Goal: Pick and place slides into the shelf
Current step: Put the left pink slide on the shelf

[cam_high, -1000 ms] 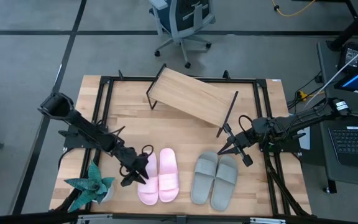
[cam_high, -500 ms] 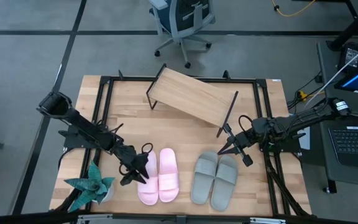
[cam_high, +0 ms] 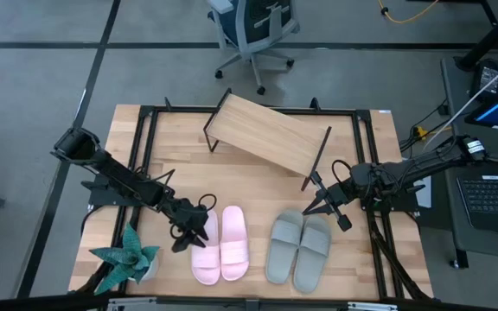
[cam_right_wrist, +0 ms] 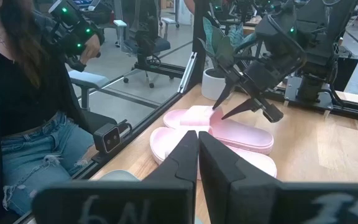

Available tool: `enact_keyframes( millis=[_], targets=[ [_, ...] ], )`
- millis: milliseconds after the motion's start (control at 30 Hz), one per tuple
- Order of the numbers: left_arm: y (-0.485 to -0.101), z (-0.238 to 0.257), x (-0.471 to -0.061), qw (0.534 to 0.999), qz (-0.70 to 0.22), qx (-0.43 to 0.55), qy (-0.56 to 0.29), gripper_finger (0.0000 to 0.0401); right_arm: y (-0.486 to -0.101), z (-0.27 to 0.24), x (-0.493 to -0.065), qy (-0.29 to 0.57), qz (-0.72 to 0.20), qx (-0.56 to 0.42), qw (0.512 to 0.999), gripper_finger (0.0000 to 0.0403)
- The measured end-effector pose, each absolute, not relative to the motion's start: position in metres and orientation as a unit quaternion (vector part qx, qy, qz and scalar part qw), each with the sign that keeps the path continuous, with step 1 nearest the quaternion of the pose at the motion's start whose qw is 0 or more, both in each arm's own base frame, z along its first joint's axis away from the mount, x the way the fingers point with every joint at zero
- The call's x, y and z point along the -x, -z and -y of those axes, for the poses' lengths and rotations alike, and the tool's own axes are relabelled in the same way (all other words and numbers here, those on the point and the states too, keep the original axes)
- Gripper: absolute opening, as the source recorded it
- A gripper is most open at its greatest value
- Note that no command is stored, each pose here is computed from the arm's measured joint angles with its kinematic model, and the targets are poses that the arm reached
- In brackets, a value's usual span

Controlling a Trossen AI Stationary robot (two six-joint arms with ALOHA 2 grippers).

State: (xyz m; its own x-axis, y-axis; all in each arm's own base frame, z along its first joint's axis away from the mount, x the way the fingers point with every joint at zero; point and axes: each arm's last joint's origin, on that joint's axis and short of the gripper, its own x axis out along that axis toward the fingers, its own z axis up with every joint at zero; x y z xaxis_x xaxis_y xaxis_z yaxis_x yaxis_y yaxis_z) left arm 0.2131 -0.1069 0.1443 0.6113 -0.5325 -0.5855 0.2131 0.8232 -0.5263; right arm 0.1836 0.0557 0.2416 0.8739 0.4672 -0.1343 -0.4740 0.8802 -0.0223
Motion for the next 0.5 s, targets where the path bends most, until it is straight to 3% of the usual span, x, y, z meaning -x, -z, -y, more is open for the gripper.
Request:
enact_keyframes(
  millis=[500],
  targets=[
    [-0.1441,0.1093,-0.2115,0.864,-0.395,0.220,0.223,0.0128,-0.2416,-0.0557,-0.1836,-0.243,-0.063,0.027,0.968,0.0017]
  ],
)
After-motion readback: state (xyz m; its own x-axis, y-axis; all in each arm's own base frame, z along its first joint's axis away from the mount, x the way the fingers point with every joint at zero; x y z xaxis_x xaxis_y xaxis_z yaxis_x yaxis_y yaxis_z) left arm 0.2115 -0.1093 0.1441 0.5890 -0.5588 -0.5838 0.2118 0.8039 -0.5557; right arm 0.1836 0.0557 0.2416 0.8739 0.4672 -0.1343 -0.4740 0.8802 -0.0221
